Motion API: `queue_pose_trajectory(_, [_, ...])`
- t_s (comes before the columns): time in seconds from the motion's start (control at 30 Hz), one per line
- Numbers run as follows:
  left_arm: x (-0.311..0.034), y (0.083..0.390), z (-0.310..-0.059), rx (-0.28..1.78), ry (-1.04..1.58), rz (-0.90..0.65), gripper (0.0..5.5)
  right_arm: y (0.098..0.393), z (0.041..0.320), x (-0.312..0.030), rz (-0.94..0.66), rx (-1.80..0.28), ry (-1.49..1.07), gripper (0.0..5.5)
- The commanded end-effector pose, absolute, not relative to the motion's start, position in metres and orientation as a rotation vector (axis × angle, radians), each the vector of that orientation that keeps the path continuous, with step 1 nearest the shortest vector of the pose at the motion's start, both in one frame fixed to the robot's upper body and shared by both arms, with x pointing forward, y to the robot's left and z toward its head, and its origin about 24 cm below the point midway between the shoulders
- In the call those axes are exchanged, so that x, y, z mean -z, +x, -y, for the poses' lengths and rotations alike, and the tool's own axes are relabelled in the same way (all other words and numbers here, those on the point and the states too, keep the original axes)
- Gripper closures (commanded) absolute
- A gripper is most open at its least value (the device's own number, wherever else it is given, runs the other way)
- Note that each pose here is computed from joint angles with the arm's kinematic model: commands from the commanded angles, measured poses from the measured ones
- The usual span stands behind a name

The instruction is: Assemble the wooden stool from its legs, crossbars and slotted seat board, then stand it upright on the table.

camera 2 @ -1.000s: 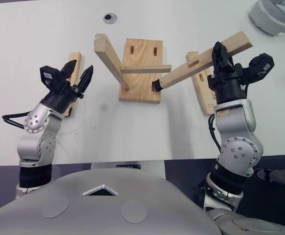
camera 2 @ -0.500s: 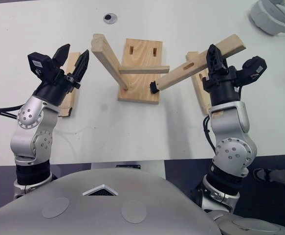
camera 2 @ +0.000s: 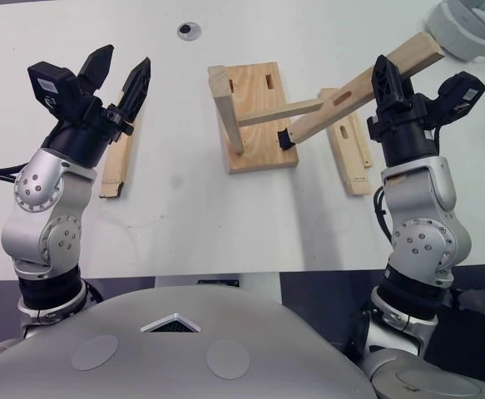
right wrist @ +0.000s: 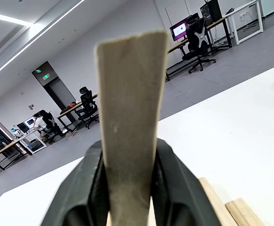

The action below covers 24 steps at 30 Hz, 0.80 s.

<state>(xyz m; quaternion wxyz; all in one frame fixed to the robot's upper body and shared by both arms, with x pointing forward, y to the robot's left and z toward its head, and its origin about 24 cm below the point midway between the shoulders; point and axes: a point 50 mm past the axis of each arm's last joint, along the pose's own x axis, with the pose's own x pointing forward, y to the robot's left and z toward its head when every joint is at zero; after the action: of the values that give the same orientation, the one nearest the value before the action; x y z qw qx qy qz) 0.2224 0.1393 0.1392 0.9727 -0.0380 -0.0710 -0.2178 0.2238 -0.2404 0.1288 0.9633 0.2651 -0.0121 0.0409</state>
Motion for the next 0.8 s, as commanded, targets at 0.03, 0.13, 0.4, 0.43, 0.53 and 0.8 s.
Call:
queue_pose_trajectory(0.03, [-0.142, 0.225, -0.136, 0.469, -0.06, 0.138, 2.38, 0.225, 0.229, -0.132, 0.031, -0.121, 0.615, 4.48])
queue_pose_trajectory(0.13, [-0.143, 0.226, -0.137, 0.473, -0.055, 0.137, 2.38, 0.225, 0.23, -0.132, 0.044, -0.097, 0.674, 4.48])
queue_pose_trajectory(0.4, [-0.144, 0.227, -0.137, 0.485, -0.055, 0.14, 2.38, 0.221, 0.231, -0.124, 0.03, -0.091, 0.557, 4.48])
queue_pose_trajectory(0.43, [-0.144, 0.227, -0.137, 0.485, -0.056, 0.14, 2.38, 0.221, 0.23, -0.124, 0.033, -0.099, 0.54, 4.48])
queue_pose_trajectory(0.53, [-0.144, 0.227, -0.137, 0.486, -0.058, 0.14, 2.38, 0.22, 0.226, -0.127, 0.043, -0.124, 0.494, 4.48])
queue_pose_trajectory(0.8, [-0.144, 0.228, -0.136, 0.487, -0.059, 0.142, 2.38, 0.221, 0.224, -0.128, 0.059, -0.133, 0.459, 4.48])
